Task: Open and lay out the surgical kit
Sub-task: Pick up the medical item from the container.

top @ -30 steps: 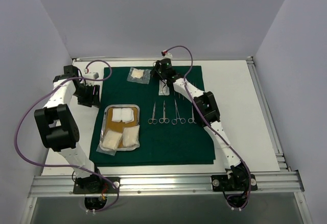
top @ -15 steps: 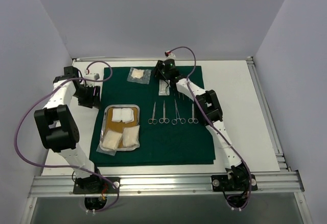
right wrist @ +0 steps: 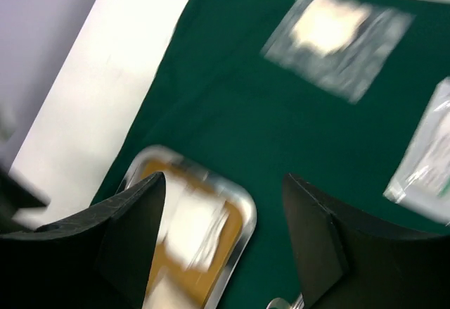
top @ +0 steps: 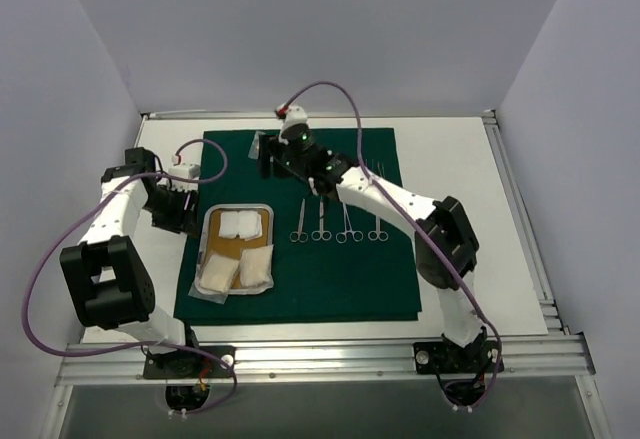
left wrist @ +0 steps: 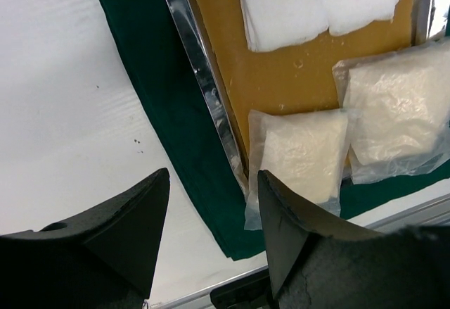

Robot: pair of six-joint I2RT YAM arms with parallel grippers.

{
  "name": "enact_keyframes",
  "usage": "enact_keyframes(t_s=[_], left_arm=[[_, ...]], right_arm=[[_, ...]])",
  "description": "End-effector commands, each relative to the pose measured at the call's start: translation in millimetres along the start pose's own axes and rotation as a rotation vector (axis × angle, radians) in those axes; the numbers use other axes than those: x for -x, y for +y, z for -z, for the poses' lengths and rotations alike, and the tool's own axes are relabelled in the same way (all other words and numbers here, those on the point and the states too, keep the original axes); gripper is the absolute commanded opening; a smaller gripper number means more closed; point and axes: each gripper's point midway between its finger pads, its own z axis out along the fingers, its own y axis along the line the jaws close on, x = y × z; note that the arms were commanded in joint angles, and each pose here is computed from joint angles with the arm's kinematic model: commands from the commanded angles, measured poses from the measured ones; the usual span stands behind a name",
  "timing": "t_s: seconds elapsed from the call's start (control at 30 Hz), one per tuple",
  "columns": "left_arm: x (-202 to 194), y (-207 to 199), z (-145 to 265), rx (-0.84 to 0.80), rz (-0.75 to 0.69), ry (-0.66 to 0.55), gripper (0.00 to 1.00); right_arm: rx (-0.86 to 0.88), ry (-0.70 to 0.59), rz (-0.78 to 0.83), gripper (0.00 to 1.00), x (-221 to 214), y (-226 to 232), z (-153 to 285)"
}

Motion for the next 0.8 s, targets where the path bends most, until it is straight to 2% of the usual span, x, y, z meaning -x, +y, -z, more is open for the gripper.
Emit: enact_keyframes(t_s=[0.0, 0.17, 0.27, 0.47, 0.7, 0.77], left_arm=[[-4, -1, 7, 0.026, -0.019, -0.017, 0.62], [-13, -4, 7, 0.038, 0.001, -0.025, 0.62], [-15, -5, 7, 0.041, 0.001, -0.027, 0.62], [-15, -9, 13, 0.038, -0.01, -0.044, 0.62], [-16, -9, 17, 0.047, -0.027, -0.051, 0.62], [-16, -9, 17, 0.05, -0.031, -0.053, 0.62]], right_arm=[[-0.068, 0.23, 0.067, 0.62, -86, 3, 36], [0.016, 0.363, 0.041, 0.55, -161, 44, 82], [0.042, 0.39, 0.013, 0.52, -181, 62, 100], [0.061, 0.411, -0.009, 0.51, -204, 76, 103], [0.027, 0.439, -0.01, 0.4, -222, 69, 93], [0.021, 0.444, -0.008, 0.4, -223, 68, 92]])
